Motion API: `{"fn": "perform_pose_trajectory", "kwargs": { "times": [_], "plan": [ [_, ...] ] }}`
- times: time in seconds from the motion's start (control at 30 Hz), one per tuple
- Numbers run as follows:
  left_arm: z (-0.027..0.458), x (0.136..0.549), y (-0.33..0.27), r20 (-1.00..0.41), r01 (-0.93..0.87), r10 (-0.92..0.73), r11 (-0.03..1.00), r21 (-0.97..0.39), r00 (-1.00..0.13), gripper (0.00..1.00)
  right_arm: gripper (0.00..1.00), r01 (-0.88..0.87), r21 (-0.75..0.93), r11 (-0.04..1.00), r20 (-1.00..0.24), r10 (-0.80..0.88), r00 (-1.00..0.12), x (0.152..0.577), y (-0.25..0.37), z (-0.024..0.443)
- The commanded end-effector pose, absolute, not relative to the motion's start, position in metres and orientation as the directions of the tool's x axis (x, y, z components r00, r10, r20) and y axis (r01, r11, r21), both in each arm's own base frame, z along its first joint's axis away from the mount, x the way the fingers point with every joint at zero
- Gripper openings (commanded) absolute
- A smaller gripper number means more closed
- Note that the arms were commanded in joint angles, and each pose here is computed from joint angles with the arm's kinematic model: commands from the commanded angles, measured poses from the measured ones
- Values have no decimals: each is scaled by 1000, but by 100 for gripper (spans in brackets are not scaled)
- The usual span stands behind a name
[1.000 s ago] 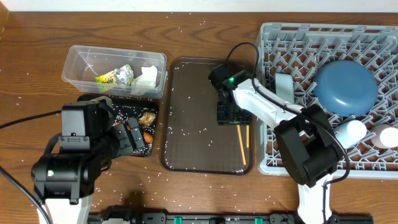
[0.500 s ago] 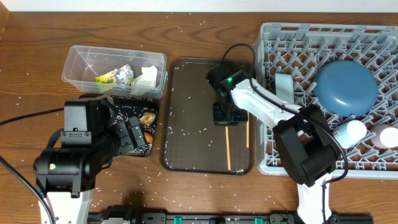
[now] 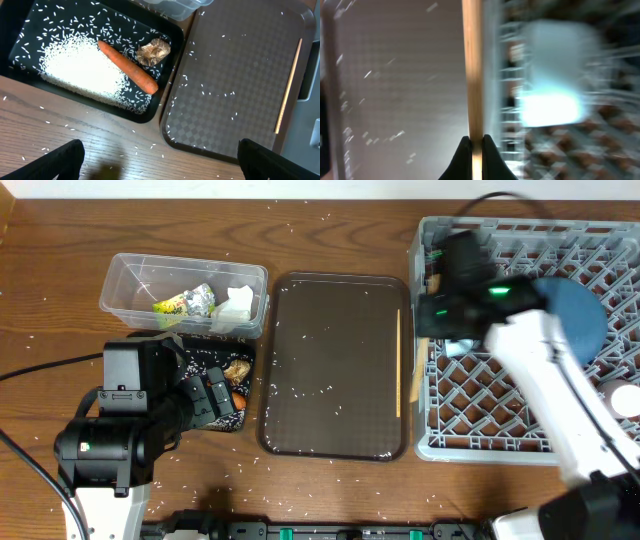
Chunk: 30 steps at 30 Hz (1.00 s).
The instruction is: Sort waste into correct bins and load items into the dishwasher rack
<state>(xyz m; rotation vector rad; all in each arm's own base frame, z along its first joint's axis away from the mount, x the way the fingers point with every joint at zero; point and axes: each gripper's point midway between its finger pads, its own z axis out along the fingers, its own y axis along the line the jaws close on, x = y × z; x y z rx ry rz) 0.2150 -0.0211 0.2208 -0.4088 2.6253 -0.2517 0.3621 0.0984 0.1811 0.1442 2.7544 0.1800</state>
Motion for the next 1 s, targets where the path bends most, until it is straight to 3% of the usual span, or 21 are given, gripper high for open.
{"fn": "perform_pose_trajectory", "kwargs": {
  "times": [0.0, 0.17, 0.33, 0.57, 0.77, 0.9, 0.97],
  "plan": [
    [219, 215, -19, -414, -254, -336, 937, -241, -846, 98, 1, 64, 57, 996, -370, 81, -926, 368, 52, 180],
    [219, 215, -19, -414, -254, -336, 937, -241, -846, 98, 1, 19, -13, 1000, -371, 13, -928, 378, 4, 173],
    [219, 215, -19, -414, -254, -336, 937, -241, -846, 98, 1, 56, -3, 998, -361, 51, -931, 388, -16, 159],
    [219, 215, -19, -414, -254, -336, 937, -241, -846, 98, 1, 52, 78, 996, -278, 72, -958, 390, -2, 129],
    [219, 215, -19, -414, -254, -336, 937, -241, -846, 98, 2, -35, 211, 977, -269, 24, -963, 377, 30, 144],
    [219, 215, -19, -414, -254, -336, 937, -241, -846, 98, 34, -194, 286, 938, -261, -119, -958, 353, 62, 158],
    [219, 215, -19, -414, -254, -336, 937, -241, -846, 98, 43, -258, 285, 923, -238, -192, -952, 341, 74, 157]
  ]
}}
